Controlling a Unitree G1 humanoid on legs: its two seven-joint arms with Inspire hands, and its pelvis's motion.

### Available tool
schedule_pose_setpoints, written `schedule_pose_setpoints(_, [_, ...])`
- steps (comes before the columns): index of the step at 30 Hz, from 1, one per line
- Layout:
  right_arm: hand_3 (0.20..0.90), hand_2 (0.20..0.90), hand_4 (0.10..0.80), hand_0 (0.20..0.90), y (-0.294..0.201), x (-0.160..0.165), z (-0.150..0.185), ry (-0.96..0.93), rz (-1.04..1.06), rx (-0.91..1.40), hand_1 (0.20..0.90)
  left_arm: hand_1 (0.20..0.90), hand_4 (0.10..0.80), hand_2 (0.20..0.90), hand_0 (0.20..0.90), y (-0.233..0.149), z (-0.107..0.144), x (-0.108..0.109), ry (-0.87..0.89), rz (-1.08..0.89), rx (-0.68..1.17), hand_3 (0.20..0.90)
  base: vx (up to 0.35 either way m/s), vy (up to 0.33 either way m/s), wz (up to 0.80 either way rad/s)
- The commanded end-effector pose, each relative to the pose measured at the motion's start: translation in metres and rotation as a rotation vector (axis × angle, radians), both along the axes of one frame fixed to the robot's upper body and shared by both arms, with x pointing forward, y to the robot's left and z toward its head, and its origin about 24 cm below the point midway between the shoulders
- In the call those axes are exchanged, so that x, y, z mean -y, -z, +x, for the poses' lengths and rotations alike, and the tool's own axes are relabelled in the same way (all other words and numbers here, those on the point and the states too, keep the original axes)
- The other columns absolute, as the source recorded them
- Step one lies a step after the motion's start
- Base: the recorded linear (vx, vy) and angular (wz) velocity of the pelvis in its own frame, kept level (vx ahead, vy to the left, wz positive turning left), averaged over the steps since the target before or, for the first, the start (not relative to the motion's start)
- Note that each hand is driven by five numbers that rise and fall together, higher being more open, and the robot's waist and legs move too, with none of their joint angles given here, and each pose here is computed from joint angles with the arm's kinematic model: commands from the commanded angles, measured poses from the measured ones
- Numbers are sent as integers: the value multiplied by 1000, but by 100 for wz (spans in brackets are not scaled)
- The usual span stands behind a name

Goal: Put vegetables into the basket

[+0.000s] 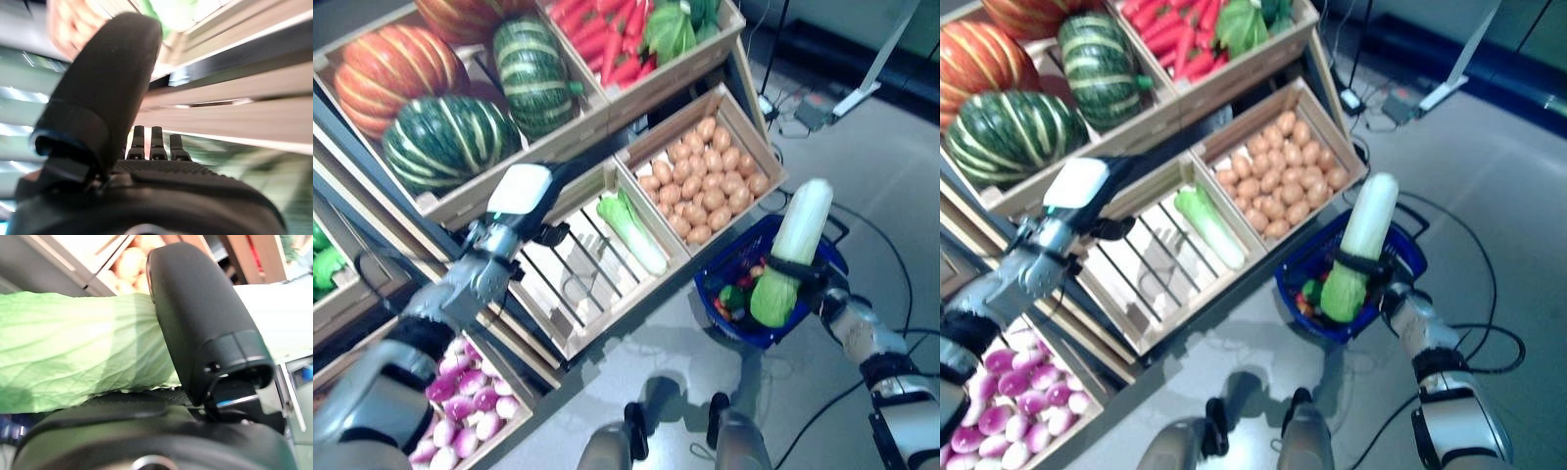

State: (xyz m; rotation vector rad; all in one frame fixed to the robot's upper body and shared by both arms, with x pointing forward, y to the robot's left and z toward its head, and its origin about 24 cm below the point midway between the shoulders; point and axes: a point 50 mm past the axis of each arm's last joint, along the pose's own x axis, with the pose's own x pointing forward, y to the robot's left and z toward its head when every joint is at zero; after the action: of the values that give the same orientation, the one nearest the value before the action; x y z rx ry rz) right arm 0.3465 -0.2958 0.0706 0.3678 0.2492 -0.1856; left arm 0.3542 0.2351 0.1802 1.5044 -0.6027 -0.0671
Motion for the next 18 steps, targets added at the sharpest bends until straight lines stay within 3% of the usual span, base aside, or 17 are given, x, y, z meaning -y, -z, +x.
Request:
schedule_pose_setpoints(1, [300,300,400,300,-67,31,13,158,-5,248,300,900,800,900,900,-54,4,-2,-1,-40,219,900,-101,35,0])
schedule_pose_setpoints(8, [300,300,400,300,-149,59,24,347,-75,291,300,900,800,900,900,-100,14,18,24,130,408,900,-98,81,8])
schedule_pose_setpoints(15, [300,300,400,300,-198,51,32,365,-166,267,300,900,800,900,900,-131,17,27,-10,222,532,900,-64,55,5])
schedule_pose_setpoints(17, [773,773,715,773,-203,51,31,375,-180,255,773,900,800,900,900,-136,17,27,-19,229,543,900,-39,2,2])
schedule_pose_setpoints(18, [900,900,800,900,-205,51,31,385,-181,238,900,900,800,900,900,-140,17,28,-24,240,561,900,-25,-13,4])
